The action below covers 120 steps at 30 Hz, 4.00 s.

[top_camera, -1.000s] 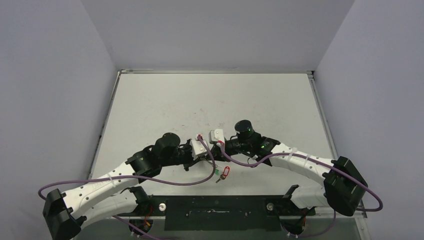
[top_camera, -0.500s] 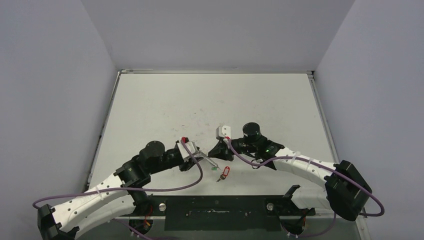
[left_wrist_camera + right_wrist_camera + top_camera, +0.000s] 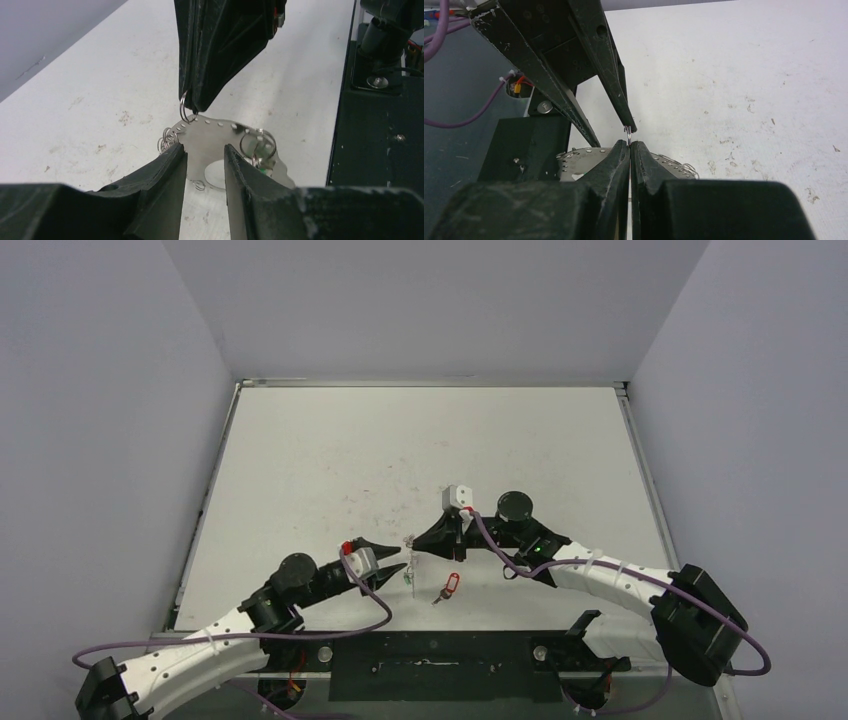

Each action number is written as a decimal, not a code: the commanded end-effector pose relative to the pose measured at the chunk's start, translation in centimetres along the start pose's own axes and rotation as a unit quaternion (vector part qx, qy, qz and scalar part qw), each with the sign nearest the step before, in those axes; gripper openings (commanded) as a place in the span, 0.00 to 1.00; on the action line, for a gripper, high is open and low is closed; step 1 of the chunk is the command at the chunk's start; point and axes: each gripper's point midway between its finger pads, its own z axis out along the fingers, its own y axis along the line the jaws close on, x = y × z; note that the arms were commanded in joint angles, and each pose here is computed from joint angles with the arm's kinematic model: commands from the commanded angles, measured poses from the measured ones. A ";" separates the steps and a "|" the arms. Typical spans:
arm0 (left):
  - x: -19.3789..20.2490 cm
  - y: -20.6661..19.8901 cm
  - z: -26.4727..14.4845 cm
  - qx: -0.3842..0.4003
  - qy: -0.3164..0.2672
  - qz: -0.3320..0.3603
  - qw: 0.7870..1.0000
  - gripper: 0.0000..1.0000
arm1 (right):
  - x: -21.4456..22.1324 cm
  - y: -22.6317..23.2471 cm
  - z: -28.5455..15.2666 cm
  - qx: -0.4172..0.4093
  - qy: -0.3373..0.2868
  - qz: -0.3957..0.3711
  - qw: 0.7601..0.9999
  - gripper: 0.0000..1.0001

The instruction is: Put the keys on the keyring

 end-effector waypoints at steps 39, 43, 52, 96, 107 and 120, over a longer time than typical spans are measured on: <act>-4.2 1.8 0.8 -0.031 0.016 -0.011 0.999 0.00 | -2.7 0.2 -0.9 -0.003 0.035 -0.100 0.994 0.38; -3.4 1.6 0.7 -0.019 0.071 -0.005 0.997 0.00 | -3.0 0.1 -1.0 -0.006 0.047 -0.116 0.992 0.41; -2.5 0.9 1.3 0.028 0.156 0.011 0.987 0.00 | -2.4 1.0 0.6 -0.055 0.062 -0.122 0.989 0.31; -4.4 1.8 -1.1 -0.052 -0.022 -0.029 0.998 0.31 | -6.7 1.0 0.9 0.002 -0.096 -0.049 0.994 0.00; -6.4 1.5 0.2 -0.038 -0.092 -0.028 0.995 0.30 | -7.8 1.7 1.0 -0.013 -0.143 -0.022 0.989 0.00; -8.8 1.5 0.1 -0.032 -0.147 -0.007 0.989 0.26 | -6.3 1.4 1.3 -0.008 -0.118 -0.004 0.993 0.00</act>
